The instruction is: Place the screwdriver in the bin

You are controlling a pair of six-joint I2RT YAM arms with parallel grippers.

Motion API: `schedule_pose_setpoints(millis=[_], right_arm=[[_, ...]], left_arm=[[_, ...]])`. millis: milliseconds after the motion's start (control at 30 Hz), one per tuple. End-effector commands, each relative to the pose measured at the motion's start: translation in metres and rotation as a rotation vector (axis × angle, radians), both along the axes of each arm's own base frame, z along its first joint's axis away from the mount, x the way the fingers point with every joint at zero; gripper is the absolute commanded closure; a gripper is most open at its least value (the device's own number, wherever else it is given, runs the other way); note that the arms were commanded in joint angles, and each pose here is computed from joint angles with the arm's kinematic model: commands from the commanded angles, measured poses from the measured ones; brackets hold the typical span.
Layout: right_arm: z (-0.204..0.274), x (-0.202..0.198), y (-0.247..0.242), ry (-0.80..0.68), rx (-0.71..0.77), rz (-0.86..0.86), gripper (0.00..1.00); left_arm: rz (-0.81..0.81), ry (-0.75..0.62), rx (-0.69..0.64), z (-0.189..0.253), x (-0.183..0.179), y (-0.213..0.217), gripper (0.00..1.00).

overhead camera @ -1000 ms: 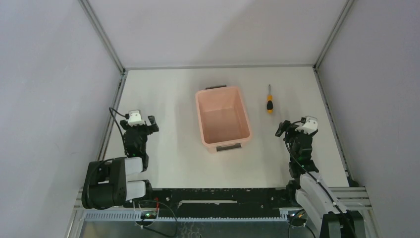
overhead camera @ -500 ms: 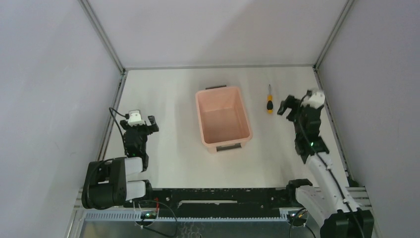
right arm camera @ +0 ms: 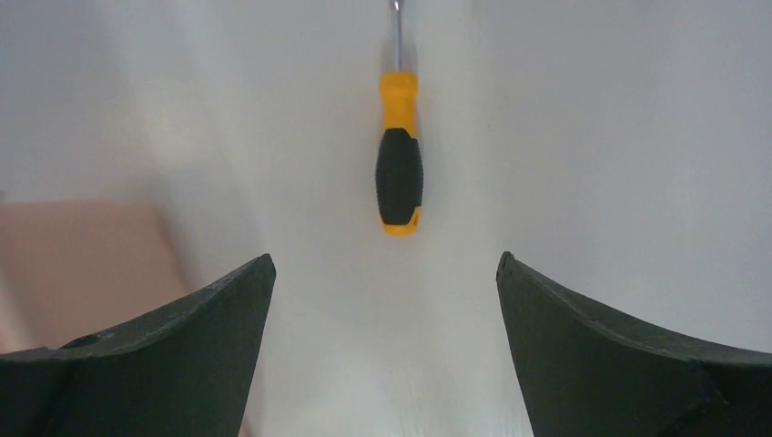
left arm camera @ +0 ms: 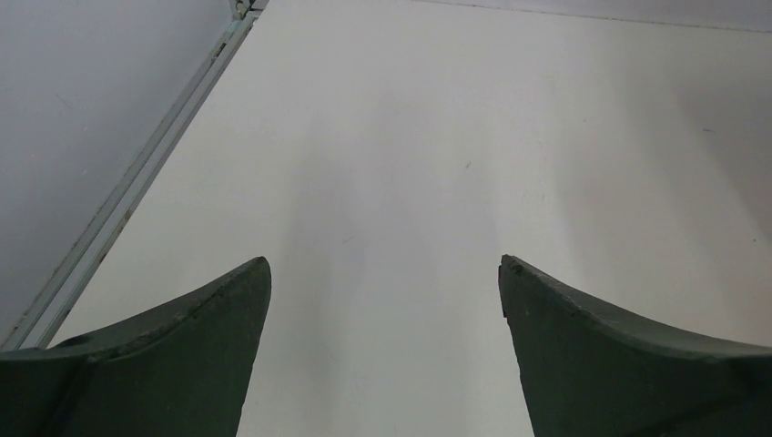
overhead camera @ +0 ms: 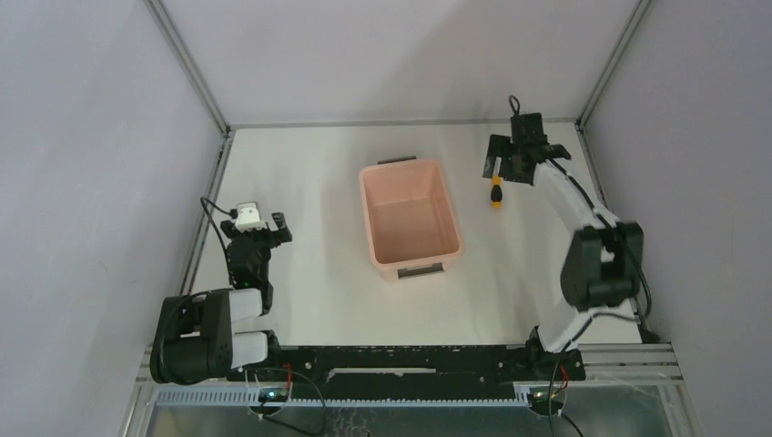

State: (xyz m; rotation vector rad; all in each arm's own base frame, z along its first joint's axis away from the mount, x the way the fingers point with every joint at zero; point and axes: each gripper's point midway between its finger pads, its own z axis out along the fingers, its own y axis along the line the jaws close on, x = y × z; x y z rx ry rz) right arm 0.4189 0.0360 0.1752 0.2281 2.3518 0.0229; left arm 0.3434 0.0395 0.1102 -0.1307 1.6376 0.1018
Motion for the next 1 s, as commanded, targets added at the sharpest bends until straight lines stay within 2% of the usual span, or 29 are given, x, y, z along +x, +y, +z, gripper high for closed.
schedule_pose_setpoints(millis=[0, 233, 367, 500, 567, 600, 700, 733, 967], right_arm=[[-0.041, 0.012, -0.003, 0.163, -0.056, 0.02, 0.0], [-0.106, 0.046, -0.011, 0.297, -0.047, -0.003, 0.0], [-0.136, 0.051, -0.01, 0.347, -0.052, 0.003, 0.01], [-0.16, 0.053, -0.013, 0.388, -0.062, -0.004, 0.08], [-0.169, 0.051, -0.015, 0.408, -0.062, -0.011, 0.18], [-0.172, 0.049, -0.017, 0.419, -0.065, -0.019, 0.3], [-0.169, 0.045, -0.022, 0.43, -0.088, -0.042, 0.92], [-0.162, 0.044, -0.024, 0.419, -0.097, -0.05, 1.0], [-0.054, 0.038, -0.032, 0.278, -0.141, -0.066, 1.0]], left_arm=[[0.002, -0.076, 0.018, 0.027, 0.011, 0.001, 0.0], [0.002, -0.076, 0.018, 0.027, 0.011, 0.001, 0.0], [0.002, -0.075, 0.018, 0.026, 0.011, 0.001, 0.0], [0.003, -0.077, 0.018, 0.027, 0.011, 0.001, 0.0], [0.002, -0.077, 0.018, 0.027, 0.011, 0.001, 0.0], [0.002, -0.076, 0.018, 0.027, 0.011, 0.001, 0.0], [0.002, -0.076, 0.018, 0.027, 0.011, 0.001, 0.0], [0.003, -0.076, 0.018, 0.027, 0.011, 0.001, 0.0], [0.002, -0.076, 0.018, 0.027, 0.011, 0.001, 0.0]])
